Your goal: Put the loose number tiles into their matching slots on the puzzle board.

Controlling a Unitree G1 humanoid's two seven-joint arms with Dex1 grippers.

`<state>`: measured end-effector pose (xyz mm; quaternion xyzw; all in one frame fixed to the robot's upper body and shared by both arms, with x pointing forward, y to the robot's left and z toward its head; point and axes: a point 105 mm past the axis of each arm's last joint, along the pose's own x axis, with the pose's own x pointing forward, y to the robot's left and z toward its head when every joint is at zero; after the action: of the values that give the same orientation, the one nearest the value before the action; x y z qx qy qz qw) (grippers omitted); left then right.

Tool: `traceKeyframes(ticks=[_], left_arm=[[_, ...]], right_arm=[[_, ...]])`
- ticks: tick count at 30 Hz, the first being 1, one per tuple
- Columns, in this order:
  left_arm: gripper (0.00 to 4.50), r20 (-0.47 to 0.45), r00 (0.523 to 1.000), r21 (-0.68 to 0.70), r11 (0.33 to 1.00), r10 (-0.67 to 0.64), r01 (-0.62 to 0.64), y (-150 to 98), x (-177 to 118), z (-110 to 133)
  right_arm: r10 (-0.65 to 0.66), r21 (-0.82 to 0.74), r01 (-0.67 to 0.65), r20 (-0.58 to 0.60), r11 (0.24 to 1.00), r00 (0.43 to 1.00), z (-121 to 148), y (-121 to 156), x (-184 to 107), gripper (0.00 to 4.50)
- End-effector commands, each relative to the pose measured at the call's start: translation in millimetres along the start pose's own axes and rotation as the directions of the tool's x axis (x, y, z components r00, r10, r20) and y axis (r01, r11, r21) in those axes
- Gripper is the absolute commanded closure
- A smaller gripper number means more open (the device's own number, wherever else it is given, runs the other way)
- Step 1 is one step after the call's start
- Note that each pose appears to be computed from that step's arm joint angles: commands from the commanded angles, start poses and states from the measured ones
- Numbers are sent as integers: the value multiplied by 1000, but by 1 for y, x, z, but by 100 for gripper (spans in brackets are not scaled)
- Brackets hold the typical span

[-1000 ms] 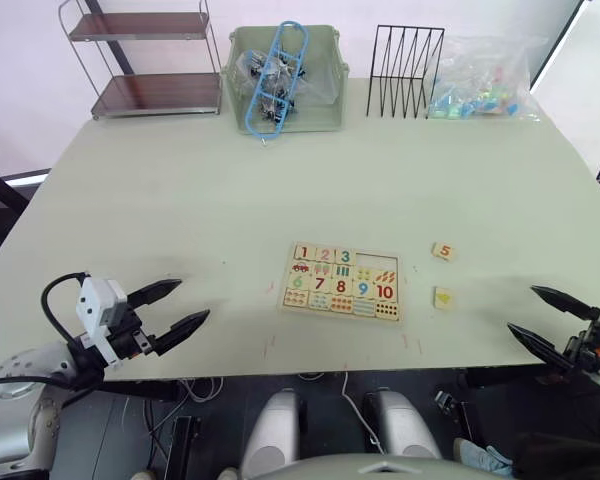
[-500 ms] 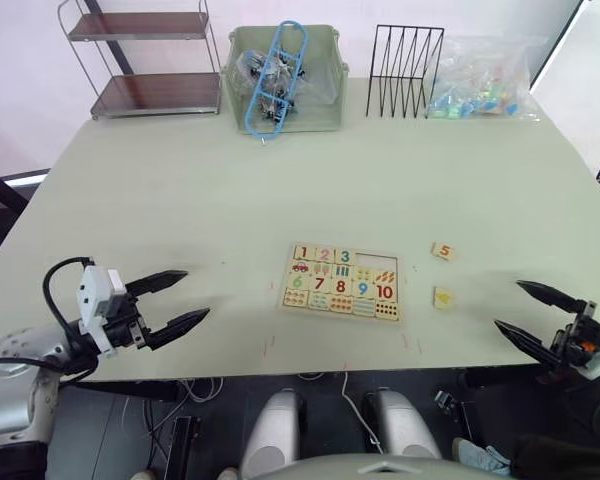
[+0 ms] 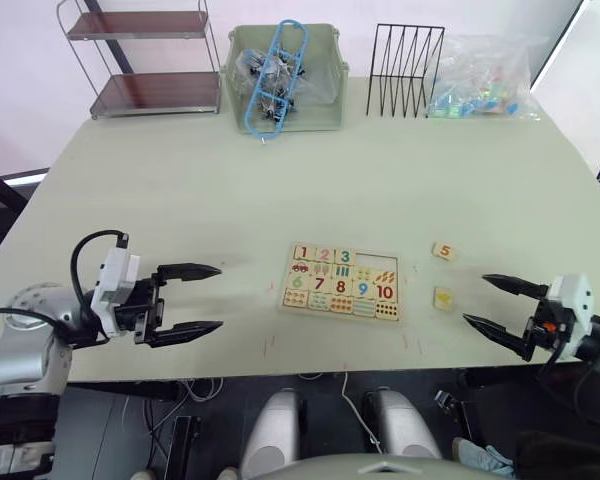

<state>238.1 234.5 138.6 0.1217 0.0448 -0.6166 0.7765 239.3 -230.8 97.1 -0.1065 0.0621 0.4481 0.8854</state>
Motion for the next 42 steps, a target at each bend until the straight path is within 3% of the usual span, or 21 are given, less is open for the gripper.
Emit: traceKeyframes(ticks=[1,8,27,31,32,34,35,42], left_arm=[[4,17,997,66,995,-73,72,0,6,15],[4,29,993,104,988,-118,115,-1,18,20],[4,34,993,105,988,-116,112,-14,19,21],[0,34,994,103,989,-106,102,-15,18,20],[0,33,994,103,990,-104,100,-15,18,20],[0,33,994,101,990,-100,96,-15,17,19],[0,34,994,101,990,-99,96,-16,17,19],[0,40,995,109,991,-87,83,-16,17,19]], right_arm=[[43,-51,-46,-60,998,997,3,0,7,0],[121,-84,-138,-182,987,976,-4,-4,18,0],[186,-110,-219,-250,970,950,-10,-8,40,0],[176,-119,-210,-246,970,953,-9,-10,42,102],[173,-120,-207,-247,971,954,-9,-10,42,168],[165,-119,-199,-245,973,955,-9,-10,42,233],[158,-113,-190,-239,975,958,-9,-10,41,300],[67,-52,-79,-203,996,977,-6,-7,38,307]])
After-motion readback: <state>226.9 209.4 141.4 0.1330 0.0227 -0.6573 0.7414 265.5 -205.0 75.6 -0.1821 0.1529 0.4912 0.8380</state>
